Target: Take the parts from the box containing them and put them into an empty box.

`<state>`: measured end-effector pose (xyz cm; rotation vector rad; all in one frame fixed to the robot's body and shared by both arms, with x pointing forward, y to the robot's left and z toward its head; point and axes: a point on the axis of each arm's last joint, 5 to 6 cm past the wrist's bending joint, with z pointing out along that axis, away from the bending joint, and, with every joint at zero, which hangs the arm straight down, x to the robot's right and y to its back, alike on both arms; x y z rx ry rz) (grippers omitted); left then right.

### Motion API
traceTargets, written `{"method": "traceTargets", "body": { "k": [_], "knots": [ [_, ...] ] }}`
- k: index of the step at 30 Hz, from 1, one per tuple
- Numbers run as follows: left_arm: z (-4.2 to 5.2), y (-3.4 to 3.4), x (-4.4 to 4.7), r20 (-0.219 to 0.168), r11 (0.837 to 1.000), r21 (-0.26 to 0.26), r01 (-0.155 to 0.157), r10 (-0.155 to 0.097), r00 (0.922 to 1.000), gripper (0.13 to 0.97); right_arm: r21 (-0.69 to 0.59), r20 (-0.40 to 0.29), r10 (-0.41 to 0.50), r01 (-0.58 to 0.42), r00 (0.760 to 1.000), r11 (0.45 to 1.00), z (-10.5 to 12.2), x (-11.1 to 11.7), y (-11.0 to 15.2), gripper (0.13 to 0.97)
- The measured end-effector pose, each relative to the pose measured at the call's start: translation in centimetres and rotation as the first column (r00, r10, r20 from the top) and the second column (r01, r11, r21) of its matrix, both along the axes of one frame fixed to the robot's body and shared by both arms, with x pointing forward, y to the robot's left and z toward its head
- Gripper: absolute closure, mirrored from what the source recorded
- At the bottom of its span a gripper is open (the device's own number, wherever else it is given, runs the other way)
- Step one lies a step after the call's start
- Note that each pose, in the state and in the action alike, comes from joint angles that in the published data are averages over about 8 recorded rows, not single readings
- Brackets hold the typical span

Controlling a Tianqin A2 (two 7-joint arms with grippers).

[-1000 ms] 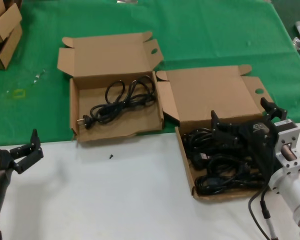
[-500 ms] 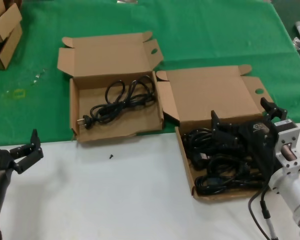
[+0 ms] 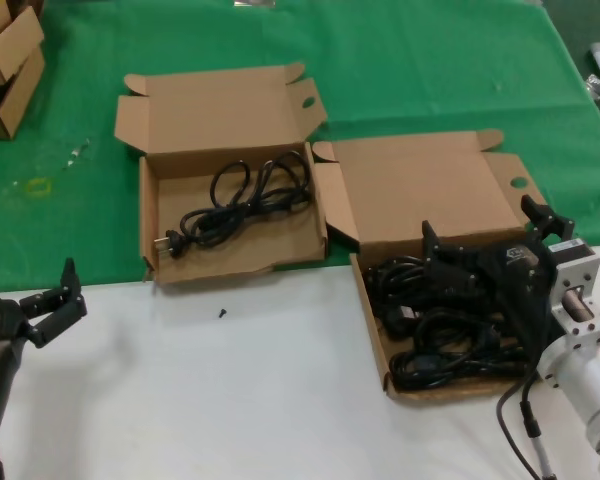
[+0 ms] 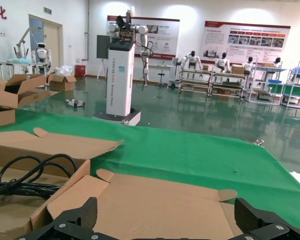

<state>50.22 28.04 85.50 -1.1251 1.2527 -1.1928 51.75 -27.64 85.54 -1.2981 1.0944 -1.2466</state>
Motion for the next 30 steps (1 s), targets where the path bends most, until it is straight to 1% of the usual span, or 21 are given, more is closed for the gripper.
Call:
{"method": "traceTargets", "body": {
  "k": [30],
  "knots": [
    [0.00, 0.00, 0.00, 0.000, 1.000, 0.000, 0.000, 0.000, 1.0000, 0.132, 0.000, 0.000, 0.000, 0.000, 1.000, 1.000, 0.00, 0.00, 0.00, 0.130]
  ]
}}
